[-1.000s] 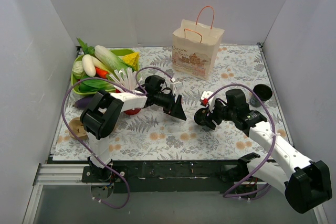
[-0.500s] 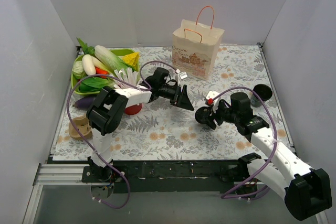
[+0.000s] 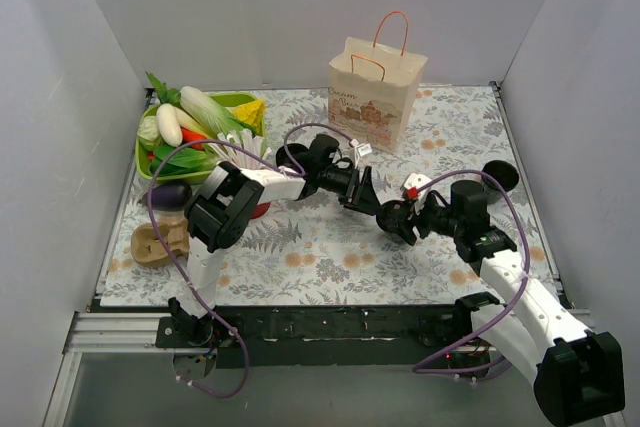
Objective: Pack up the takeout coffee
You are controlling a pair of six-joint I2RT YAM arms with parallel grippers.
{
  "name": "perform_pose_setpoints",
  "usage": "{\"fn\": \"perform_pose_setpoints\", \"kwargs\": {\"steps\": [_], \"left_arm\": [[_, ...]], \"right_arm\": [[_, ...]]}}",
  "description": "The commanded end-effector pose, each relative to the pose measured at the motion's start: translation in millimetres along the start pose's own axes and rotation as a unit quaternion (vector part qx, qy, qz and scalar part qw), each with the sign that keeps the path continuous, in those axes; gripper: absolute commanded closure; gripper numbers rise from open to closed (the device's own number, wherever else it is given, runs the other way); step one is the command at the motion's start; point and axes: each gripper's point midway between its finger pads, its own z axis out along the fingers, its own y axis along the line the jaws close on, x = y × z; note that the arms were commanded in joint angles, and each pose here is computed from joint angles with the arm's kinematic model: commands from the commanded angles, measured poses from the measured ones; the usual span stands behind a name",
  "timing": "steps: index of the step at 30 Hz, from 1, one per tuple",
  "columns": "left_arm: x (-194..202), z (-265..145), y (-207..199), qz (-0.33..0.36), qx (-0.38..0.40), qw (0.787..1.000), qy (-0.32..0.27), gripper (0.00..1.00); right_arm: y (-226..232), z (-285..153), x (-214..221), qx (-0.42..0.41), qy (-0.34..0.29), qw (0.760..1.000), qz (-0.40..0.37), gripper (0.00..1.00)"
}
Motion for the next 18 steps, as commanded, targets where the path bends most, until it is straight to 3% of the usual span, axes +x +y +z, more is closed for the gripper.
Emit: {"fn": "perform_pose_setpoints", "kwargs": {"steps": [1, 8, 18], "left_arm": [[-14, 7, -16, 0.025, 0.013, 1.000, -0.010, 0.28], [-19, 24, -3, 0.027, -0.046, 0.998, -0.017, 0.27], [-12, 14, 4, 0.035, -0.096, 0.995, -0.019, 0.27]], "right_arm": [[5, -3, 27, -0.006, 0.026, 0.999, 0.035, 0.47], [2, -2, 23, -0.009, 0.010, 0.999, 0.042, 0.47], [6, 15, 10, -0.033, -0.046, 0.994, 0.093, 0.48]]}}
